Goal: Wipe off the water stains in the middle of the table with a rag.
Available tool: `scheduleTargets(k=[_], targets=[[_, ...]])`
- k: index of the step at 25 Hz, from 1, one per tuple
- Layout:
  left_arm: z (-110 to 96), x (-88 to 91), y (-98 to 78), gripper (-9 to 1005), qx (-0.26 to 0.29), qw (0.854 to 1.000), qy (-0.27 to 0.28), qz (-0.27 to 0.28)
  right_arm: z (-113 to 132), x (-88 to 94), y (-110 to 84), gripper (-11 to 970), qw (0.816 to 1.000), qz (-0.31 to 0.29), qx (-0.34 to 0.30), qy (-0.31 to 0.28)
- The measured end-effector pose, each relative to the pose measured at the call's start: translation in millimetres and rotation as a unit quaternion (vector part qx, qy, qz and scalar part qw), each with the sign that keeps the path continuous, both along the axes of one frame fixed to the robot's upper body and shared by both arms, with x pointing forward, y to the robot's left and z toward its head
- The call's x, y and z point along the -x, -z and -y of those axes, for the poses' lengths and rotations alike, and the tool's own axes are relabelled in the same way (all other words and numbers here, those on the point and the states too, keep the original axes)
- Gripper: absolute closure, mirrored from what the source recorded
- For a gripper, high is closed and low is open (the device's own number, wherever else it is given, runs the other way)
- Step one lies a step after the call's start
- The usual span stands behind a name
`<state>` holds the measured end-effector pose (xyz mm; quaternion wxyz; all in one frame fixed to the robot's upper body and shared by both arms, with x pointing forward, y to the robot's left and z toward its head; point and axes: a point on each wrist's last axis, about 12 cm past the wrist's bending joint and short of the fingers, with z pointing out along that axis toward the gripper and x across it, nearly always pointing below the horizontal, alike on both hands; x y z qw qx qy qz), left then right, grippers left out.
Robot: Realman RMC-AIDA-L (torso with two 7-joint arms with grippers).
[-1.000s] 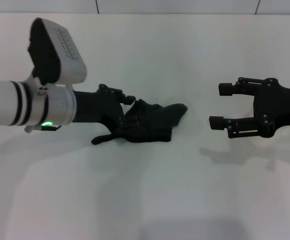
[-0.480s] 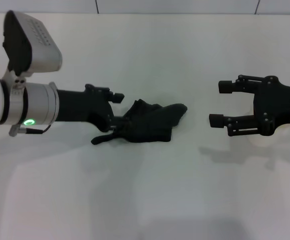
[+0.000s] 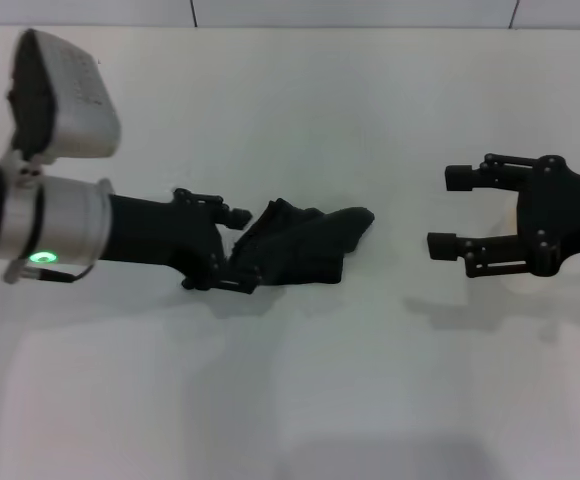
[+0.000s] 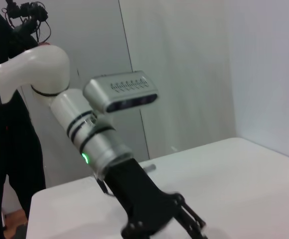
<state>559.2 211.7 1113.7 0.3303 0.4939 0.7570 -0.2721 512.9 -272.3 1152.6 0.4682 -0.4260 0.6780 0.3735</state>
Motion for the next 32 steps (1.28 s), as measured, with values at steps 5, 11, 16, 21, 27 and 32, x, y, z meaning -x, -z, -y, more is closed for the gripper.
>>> scheduleTargets(k=[5, 11, 16, 21, 27, 32], targets=[[-22, 13.5, -16.3, 230, 0.027, 0.999, 0.025, 0.030, 11, 2.3, -1.5, 97, 1.000, 0.000, 0.003, 0.008], [-46, 35.5, -34.0, 234, 0.101, 0.991, 0.063, 0.061, 24, 5.6, 1.9, 97, 0.999, -0.009, 0.031, 0.016], [-61, 50.7, -38.5, 235, 0.135, 0.986, 0.078, 0.058, 28, 6.7, 2.7, 97, 0.999, -0.005, 0.043, 0.014], [-67, 59.1, -32.4, 235, 0.133, 0.987, 0.078, 0.052, 29, 6.2, 4.4, 97, 0.998, -0.006, 0.056, 0.013], [-71, 64.4, -30.2, 235, 0.131, 0.988, 0.075, 0.045, 30, 7.8, 2.2, 97, 0.998, -0.005, 0.060, 0.010], [-72, 65.9, -29.4, 235, 0.131, 0.988, 0.073, 0.042, 36, 11.3, -0.3, 97, 0.998, -0.007, 0.056, 0.013]])
